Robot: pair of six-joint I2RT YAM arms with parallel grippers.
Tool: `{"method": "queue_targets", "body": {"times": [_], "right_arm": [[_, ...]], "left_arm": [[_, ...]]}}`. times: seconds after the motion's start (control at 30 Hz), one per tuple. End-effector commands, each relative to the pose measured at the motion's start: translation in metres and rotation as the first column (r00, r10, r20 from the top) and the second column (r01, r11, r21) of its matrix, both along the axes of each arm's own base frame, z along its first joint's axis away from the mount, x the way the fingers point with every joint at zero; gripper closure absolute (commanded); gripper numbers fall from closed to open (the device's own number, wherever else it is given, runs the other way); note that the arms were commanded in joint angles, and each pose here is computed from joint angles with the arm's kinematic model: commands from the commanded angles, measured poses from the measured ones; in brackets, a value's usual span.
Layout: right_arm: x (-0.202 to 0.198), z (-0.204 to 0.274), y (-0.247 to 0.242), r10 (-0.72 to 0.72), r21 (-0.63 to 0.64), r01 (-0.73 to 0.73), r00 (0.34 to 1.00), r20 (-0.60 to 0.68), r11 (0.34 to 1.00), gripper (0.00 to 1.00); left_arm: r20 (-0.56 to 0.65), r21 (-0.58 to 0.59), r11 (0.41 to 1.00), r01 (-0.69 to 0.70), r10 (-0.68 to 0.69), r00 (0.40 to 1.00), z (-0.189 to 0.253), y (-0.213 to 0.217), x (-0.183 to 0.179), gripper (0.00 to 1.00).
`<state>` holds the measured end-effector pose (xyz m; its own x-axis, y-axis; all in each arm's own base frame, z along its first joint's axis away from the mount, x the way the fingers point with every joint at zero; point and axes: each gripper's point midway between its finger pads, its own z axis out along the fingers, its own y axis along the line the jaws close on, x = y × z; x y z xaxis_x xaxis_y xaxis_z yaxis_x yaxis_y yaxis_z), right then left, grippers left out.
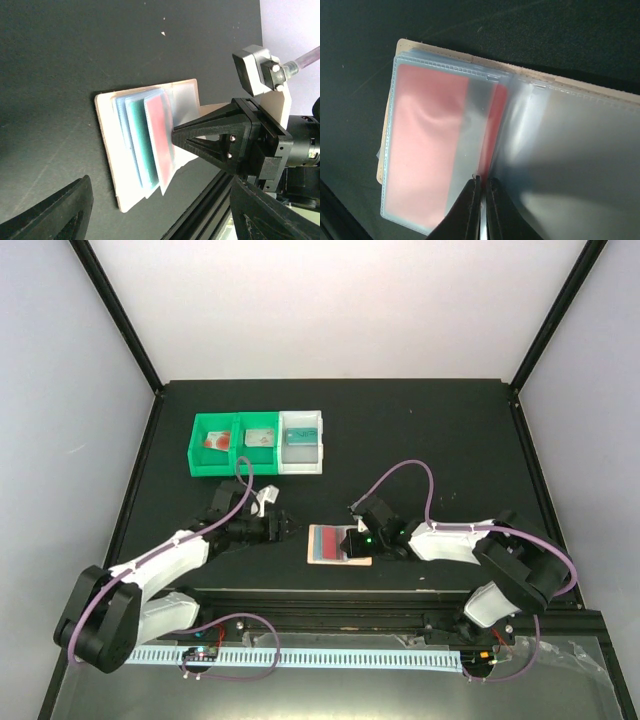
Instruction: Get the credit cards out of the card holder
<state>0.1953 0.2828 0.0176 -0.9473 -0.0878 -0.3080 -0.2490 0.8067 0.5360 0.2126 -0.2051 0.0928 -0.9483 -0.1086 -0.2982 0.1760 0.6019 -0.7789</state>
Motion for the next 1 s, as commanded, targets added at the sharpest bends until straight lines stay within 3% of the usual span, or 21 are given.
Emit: {"method": "queue_targets", "body": {"times": [0.0, 0.43, 0.97], "right_arm": [[0.001, -0.006, -0.007, 0.000, -0.033, 0.001, 0.999, 0.033, 0.999, 0.97], [-0.001, -0.007, -0.007, -0.003, -0.010, 0.004, 0.999, 0.037, 1.000, 0.99], [-0.002, -0.005, -0.009, -0.013, -0.005, 0.013, 0.999, 0.040, 1.000, 0.99]], "left_arm": [[0.016, -0.066, 0.998, 0.019, -0.018, 1.000, 0.009, -0.018, 0.005, 0.24], [-0.040, -0.150, 0.985, 0.082, -0.089, 0.995, 0.001, -0.063, -0.003, 0.28], [-0.087, -0.136, 0.985, 0.109, -0.121, 0.989, -0.023, -0.089, -0.010, 0.47]]}}
